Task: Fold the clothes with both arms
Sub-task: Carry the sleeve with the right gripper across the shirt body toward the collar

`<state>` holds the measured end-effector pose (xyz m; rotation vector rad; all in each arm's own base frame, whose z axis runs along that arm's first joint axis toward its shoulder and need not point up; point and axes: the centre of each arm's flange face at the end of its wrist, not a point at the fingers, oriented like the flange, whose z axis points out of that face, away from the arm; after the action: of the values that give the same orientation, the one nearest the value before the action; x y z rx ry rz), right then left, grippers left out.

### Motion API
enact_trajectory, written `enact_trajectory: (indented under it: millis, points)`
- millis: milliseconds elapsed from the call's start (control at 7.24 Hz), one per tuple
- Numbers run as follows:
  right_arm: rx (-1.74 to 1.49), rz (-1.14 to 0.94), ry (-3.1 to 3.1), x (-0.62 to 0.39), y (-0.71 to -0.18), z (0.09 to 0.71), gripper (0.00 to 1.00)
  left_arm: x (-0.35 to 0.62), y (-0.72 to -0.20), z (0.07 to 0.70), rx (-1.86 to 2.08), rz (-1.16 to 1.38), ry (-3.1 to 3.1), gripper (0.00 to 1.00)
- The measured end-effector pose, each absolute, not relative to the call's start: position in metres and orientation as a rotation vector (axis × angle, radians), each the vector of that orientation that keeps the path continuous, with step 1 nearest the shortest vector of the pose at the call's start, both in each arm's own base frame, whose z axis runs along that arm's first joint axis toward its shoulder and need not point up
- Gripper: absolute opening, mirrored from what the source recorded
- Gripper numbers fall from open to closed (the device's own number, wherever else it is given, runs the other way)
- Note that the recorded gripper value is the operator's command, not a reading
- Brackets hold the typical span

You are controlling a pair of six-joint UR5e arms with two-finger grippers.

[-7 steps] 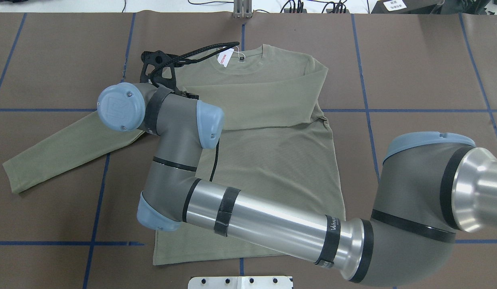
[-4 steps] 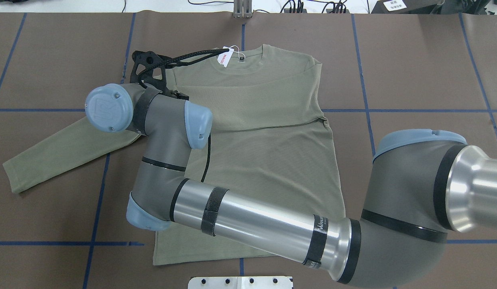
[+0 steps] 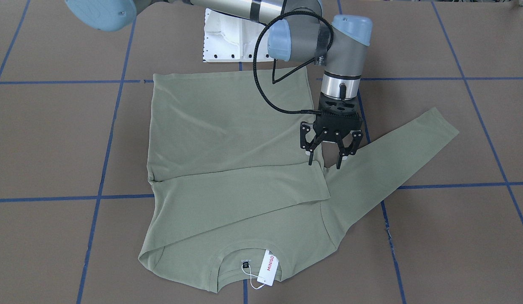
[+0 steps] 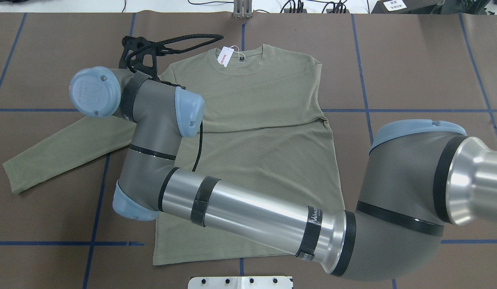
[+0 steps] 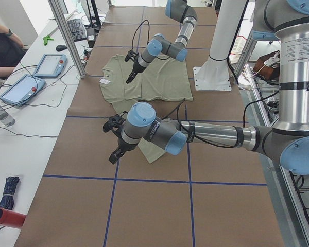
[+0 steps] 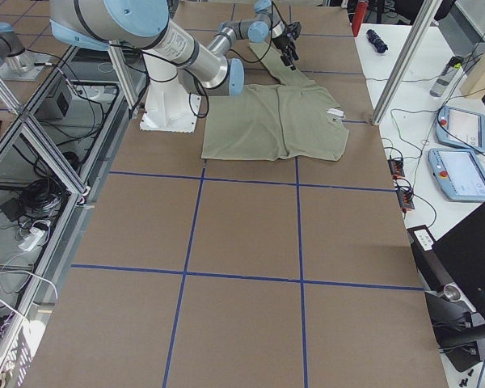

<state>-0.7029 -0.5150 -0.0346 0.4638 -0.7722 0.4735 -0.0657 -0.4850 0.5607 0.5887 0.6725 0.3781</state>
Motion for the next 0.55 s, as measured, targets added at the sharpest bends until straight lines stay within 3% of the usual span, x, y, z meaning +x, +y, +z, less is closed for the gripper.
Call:
enact_trajectory:
  millis: [276,553]
  points:
    - [0.333,0.419,-0.798,-0.641,-0.574,-0.034,1.0,-0.065,-0.497,0.545,0.639,0.364,0.675,1.0]
    - [0.264,0.277,-0.787,-0.533,-0.621,0.008,1.0,-0.049,-0.487,0.549,0.683,0.365,0.714,1.0]
